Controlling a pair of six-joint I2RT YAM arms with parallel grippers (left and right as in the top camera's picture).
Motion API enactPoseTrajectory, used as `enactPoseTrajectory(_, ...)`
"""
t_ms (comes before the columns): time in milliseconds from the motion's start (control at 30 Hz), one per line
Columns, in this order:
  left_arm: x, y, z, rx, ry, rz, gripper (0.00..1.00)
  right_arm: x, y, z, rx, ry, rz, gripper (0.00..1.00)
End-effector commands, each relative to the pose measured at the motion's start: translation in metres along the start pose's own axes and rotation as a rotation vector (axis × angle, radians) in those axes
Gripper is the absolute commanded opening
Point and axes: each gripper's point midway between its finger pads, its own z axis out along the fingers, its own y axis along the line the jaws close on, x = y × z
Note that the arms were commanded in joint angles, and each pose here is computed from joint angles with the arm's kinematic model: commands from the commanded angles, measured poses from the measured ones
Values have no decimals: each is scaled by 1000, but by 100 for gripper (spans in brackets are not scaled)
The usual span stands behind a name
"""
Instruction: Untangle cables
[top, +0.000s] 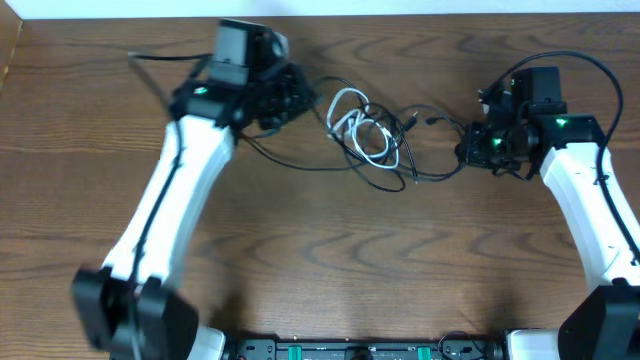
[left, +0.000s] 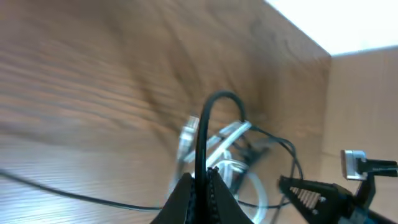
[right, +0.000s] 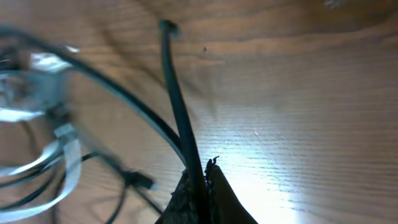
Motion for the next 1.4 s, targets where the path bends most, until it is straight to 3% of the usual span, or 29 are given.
enactPoseTrajectory(0, -37, 31, -40, -163, -192, 51, 8, -7, -13, -11, -2, -33, 45, 1)
enactPoseTrajectory(300, -58, 80, -78, -295, -273, -14, 8, -17, -43, -24, -9, -72, 68, 1)
enactPoseTrajectory(567, -65, 97, -88, -359, -296, 0, 8, -30, -80, -43, 9, -134, 136, 2)
enactPoseTrajectory(733, -57, 98, -86, -370, -269, -4, 8, -34, -65, -50, -138, -154, 119, 3)
enactPoseTrajectory(867, -44, 84, -72, -315, -204, 13, 8, -32, -52, -46, -154, -135, 92, 5)
enactPoseTrajectory(933, -33, 71, -59, -262, -150, 27, 8, -30, -45, -43, -161, -125, 74, 17)
enactPoseTrajectory(967, -28, 65, -52, -239, -120, 36, 8, -29, -43, -42, -161, -120, 67, 27)
enactPoseTrajectory(1000, -22, 59, -44, -218, -92, 46, 8, -29, -41, -41, -159, -117, 62, 43)
enactPoseTrajectory(1067, -12, 50, -29, -185, -45, 64, 8, -29, -40, -41, -158, -118, 60, 64)
enactPoseTrajectory(1233, 5, 33, 11, -137, 39, 110, 8, -34, -22, -54, -235, -120, 42, 79)
enactPoseTrajectory(1367, 23, 8, 42, -15, 125, 147, 8, -41, -12, -82, -220, -125, 11, 88)
